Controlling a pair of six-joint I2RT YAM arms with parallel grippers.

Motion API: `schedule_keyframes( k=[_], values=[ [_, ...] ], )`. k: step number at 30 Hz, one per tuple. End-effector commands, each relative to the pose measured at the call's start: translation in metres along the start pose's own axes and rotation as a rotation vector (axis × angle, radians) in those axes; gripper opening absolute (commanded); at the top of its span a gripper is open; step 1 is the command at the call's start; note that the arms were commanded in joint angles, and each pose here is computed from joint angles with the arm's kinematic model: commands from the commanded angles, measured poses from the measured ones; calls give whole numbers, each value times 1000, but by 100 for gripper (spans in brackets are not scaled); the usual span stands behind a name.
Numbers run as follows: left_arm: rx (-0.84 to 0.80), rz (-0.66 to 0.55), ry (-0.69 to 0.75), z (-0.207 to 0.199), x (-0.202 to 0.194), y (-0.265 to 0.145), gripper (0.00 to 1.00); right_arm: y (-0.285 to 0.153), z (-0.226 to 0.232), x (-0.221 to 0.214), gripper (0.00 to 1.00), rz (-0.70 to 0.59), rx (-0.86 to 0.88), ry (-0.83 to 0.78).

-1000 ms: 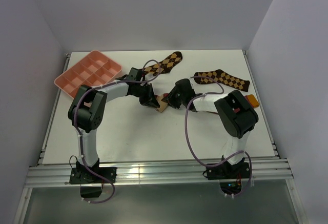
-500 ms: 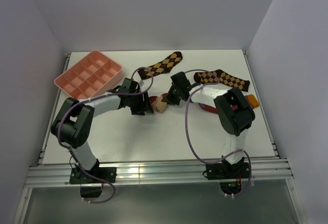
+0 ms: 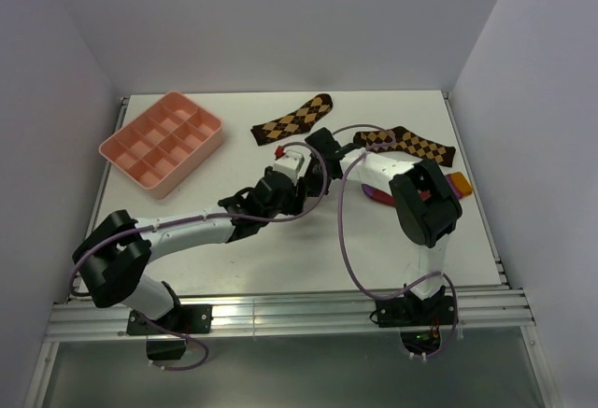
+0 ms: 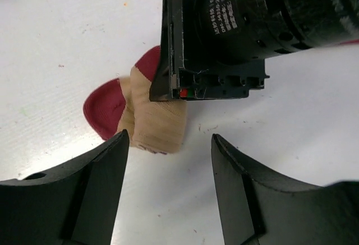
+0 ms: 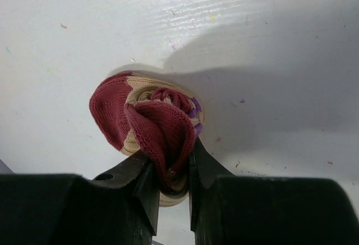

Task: Roll the socks
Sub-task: Roll the sock at the center of the board.

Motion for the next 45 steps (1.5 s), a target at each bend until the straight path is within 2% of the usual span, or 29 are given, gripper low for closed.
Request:
schedule_keyframes(
  k=[1,14,23,26,29,30,31,32,34,37,38,41,45],
  values=[
    [105,-100,105,-2,6,9,65,1,-15,-10,0,40,-103,-29],
    [109,-107,229,-17,-26,32,61,-2,-13,-15,0,90,-97,-35],
    [99,-18,277,-21,-57,46,54,-2,-13,-18,1,114,-84,-28],
    [113,34,271,-20,-71,48,48,-2,-12,-18,2,112,-80,-27],
    [135,65,266,-17,-79,48,28,-3,-10,-18,2,115,-66,-28],
    [138,64,258,-16,-79,47,14,-3,-9,-18,4,119,-58,-25],
    [142,72,259,-16,-81,46,6,-4,-9,-19,6,128,-50,-22],
    [143,73,256,-15,-81,46,1,-5,-6,-18,8,125,-28,-19],
    [136,92,255,-15,-84,46,1,-9,-4,-19,12,126,14,-7],
    [121,108,225,-13,-84,46,1,-18,2,-17,31,100,113,18],
    [107,119,215,-12,-84,45,1,-20,7,-14,41,78,158,20],
    [43,142,146,-7,-79,44,1,-32,11,-7,58,36,234,44],
    [-39,171,54,-1,-71,44,1,-48,11,6,73,-47,289,107]
  ],
)
Point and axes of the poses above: each gripper's point midway between its finger pads, its own y axis out along the fingers, its own z axis along the line the jaws close on, x = y × z, the point moved 7 cm from there along -y, back along the fingers, and after that the axes turned 14 degrees about y, right-handed, at the moved point
